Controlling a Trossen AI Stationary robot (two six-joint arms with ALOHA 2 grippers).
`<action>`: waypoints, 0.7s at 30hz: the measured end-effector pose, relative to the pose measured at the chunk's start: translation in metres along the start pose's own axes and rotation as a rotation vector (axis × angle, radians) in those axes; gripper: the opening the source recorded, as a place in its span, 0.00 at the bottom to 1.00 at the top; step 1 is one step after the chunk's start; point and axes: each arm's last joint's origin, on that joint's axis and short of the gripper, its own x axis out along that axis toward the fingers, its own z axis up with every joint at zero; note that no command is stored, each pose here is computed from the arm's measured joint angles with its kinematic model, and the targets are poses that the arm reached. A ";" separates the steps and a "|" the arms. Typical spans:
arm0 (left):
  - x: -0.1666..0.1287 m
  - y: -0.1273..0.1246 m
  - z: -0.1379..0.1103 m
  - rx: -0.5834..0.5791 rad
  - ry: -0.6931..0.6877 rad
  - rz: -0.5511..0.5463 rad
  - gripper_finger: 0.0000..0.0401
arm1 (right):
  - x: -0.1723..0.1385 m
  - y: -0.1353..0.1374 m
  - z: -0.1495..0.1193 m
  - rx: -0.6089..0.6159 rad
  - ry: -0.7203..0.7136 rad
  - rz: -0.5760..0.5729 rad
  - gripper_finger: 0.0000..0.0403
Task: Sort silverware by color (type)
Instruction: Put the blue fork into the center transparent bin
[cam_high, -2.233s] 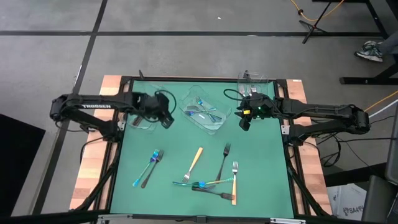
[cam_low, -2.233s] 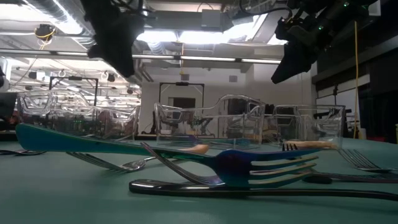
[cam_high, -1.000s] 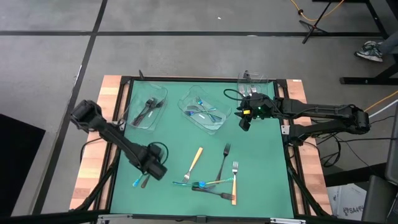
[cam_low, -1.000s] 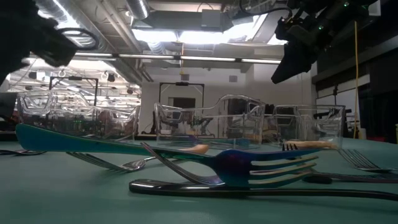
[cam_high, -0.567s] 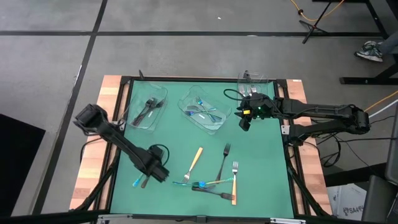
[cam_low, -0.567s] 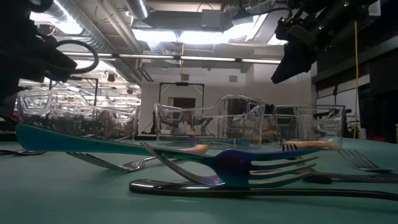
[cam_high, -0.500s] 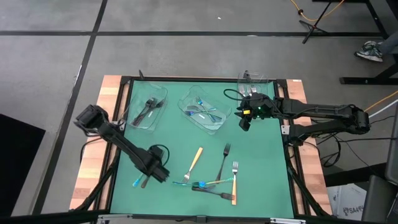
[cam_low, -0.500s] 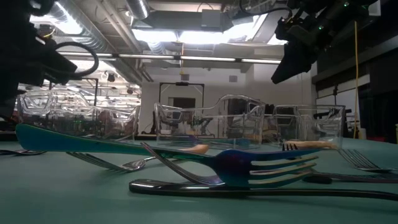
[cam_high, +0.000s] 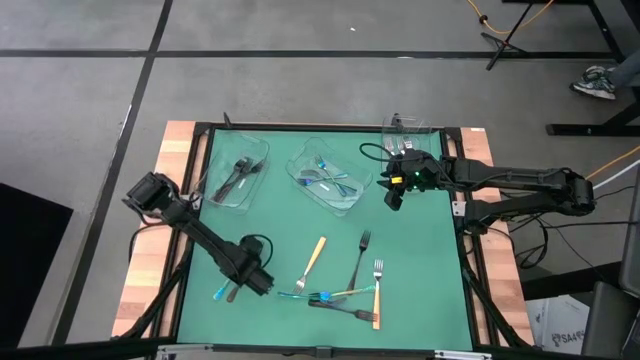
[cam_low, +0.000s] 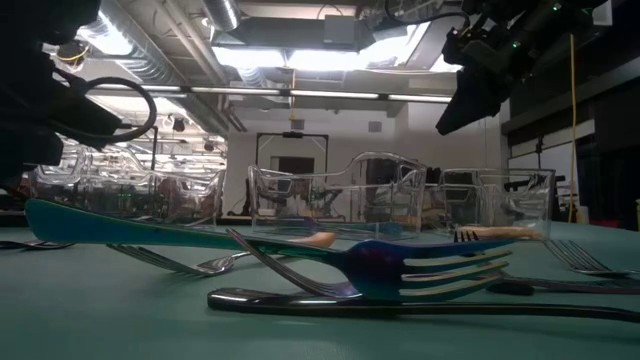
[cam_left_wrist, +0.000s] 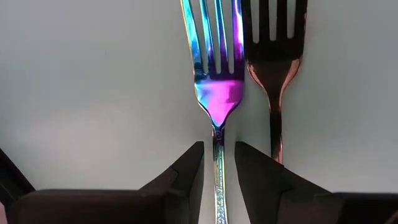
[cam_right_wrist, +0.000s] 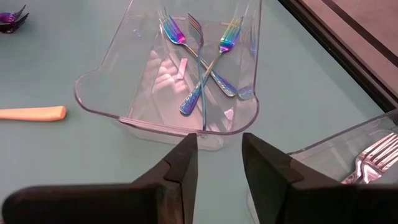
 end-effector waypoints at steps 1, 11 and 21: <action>0.000 0.000 0.000 0.001 -0.001 0.000 0.22 | 0.000 0.000 0.000 0.000 -0.001 0.000 0.29; 0.000 0.000 0.000 -0.007 0.001 -0.004 0.14 | 0.000 0.000 0.000 0.000 -0.001 0.000 0.29; 0.000 0.000 0.000 -0.060 -0.011 0.000 0.02 | 0.000 0.000 0.000 0.000 -0.001 0.000 0.29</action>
